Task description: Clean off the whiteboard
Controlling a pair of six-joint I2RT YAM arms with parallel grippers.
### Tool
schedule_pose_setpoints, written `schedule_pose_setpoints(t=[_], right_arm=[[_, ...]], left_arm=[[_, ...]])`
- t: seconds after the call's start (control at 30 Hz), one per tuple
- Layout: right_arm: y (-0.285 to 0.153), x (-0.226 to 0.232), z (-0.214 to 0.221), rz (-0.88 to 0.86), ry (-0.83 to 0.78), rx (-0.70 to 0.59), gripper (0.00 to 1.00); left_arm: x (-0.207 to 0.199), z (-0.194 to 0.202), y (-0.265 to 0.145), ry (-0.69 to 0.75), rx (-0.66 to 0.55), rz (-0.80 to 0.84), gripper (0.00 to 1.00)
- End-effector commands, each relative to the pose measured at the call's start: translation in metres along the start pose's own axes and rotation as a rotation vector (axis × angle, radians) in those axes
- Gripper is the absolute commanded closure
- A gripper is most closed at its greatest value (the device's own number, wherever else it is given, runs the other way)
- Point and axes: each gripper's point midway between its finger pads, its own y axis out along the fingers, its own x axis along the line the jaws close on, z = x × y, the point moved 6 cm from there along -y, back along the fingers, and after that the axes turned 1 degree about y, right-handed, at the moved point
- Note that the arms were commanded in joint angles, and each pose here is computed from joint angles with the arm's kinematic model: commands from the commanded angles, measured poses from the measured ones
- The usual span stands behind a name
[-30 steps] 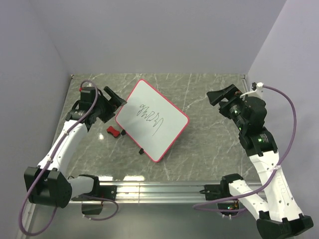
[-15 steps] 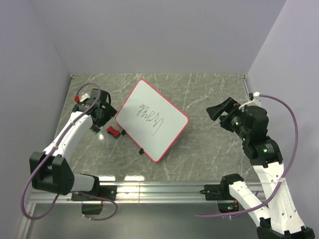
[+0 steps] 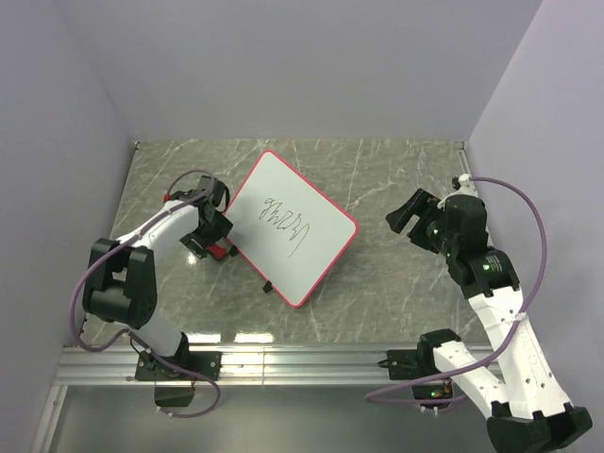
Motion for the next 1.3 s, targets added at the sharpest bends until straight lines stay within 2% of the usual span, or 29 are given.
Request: schedule_pose_setpoints(t=[0.0,0.3,0.77,0.9,1.07,1.17,1.27], right_arm=[[0.003,0.004,-0.012,-0.008,-0.074,-0.065,0.12],[0.009,-0.002,-0.016,0.047,-0.102,-0.084,0.12],[0.018,0.005,-0.021,0.035,-0.112,-0.069,0.12],[0.019,0.007,-0.023,0.026,-0.113,-0.068,0.12],[0.019,0.017,-0.032,-0.007,-0.127,-0.085,0.12],[0.02,0.034,-0.047,-0.072,-0.16,-0.103,0.12],[0.024,0.059,-0.06,-0.185,-0.198,-0.09,0.12]], left_arm=[[-0.008,0.004,0.003,-0.013,-0.009,0.015,0.24],[-0.004,0.007,0.014,0.012,0.0,-0.048,0.3],[0.006,0.005,0.037,0.012,0.009,-0.082,0.3],[0.013,-0.001,0.046,-0.018,0.022,-0.066,0.39],[0.004,-0.005,0.048,-0.014,0.021,-0.001,0.51],[0.0,-0.001,0.051,0.002,0.041,0.048,0.55],[-0.003,0.002,0.052,0.015,0.059,0.068,0.67]])
